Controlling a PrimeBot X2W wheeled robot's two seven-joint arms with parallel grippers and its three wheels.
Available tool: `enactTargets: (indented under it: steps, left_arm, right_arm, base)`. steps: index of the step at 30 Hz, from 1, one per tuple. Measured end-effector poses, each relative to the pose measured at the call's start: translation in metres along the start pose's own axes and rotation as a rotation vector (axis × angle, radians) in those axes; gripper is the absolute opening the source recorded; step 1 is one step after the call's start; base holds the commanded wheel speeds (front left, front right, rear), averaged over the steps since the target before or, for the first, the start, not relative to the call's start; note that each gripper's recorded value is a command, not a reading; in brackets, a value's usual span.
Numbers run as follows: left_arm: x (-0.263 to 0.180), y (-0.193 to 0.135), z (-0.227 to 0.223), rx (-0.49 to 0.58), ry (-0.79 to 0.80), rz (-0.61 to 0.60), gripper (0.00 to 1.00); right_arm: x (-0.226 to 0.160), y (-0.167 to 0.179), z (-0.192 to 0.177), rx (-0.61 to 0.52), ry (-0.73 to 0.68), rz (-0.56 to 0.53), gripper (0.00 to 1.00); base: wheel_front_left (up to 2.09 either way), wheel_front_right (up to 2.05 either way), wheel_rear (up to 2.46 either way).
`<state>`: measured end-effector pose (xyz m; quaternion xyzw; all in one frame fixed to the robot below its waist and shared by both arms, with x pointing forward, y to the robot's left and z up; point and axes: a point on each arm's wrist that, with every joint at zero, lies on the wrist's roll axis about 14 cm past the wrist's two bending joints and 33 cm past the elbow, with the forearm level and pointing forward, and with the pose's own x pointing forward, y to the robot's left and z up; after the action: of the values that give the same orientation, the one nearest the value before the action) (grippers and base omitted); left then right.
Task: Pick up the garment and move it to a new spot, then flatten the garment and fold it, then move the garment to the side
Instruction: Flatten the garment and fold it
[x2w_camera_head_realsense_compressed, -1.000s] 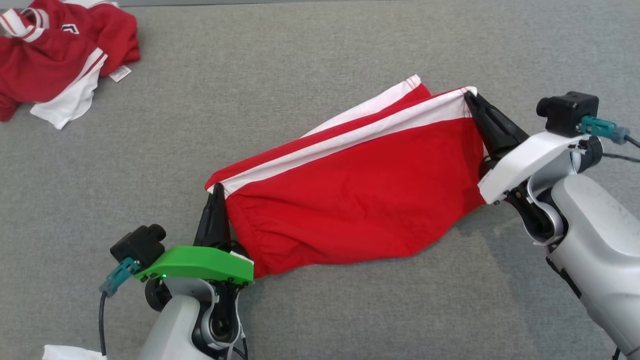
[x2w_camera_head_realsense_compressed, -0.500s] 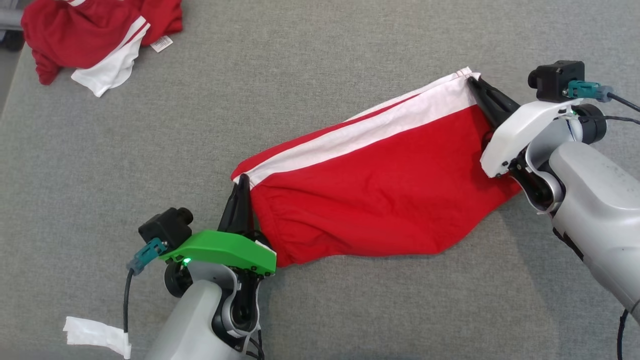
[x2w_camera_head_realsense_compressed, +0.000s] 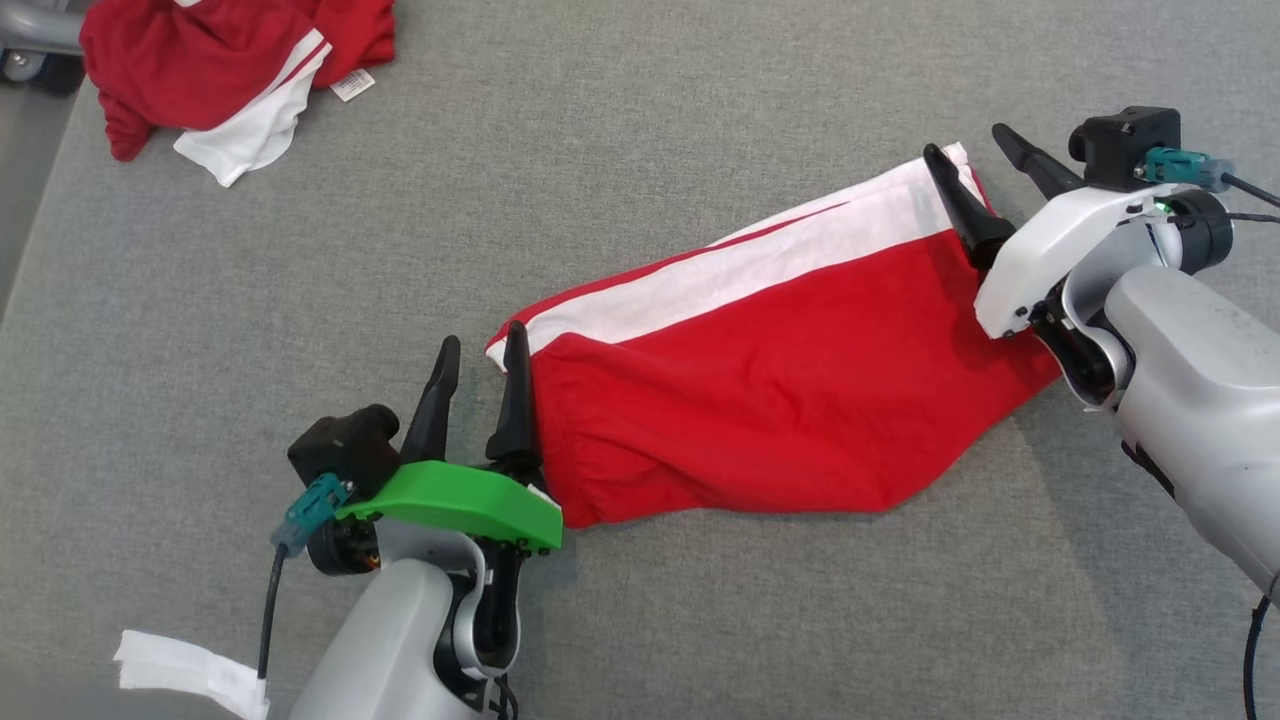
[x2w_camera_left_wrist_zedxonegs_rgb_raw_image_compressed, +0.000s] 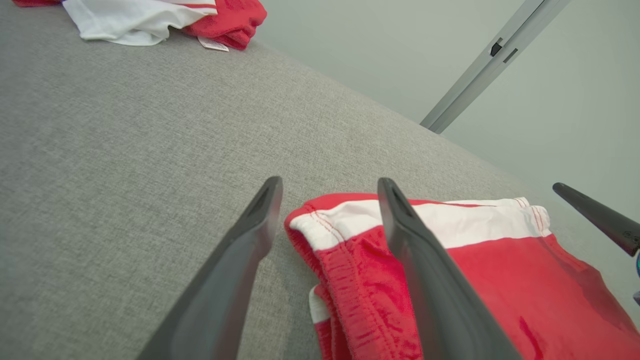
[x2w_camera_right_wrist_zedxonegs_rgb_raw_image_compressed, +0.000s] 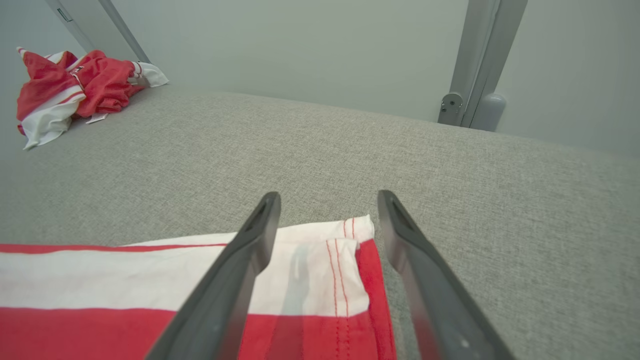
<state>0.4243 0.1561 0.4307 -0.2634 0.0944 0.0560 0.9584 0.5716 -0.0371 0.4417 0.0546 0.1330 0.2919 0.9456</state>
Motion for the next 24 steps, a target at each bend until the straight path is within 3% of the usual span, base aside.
enactTargets:
  steps: [8, 17, 24]
  left_arm:
    - [-0.02, 0.003, 0.031, 0.074, -0.12, 0.005, 1.0]
    - [-0.048, 0.01, 0.055, 0.094, -0.206, 0.034, 1.0]
    - [-0.061, 0.018, 0.066, 0.095, -0.242, 0.062, 1.0]
  right_arm:
    - [-0.015, -0.012, 0.016, -0.023, -0.027, -0.027, 1.0]
    - [-0.056, -0.016, -0.026, -0.024, 0.149, -0.046, 1.0]
    - [-0.061, -0.019, -0.05, -0.024, 0.255, -0.068, 1.0]
  base:
    - [0.0, 0.0, 0.0]
    - [0.0, 0.0, 0.0]
    - [0.0, 0.0, 0.0]
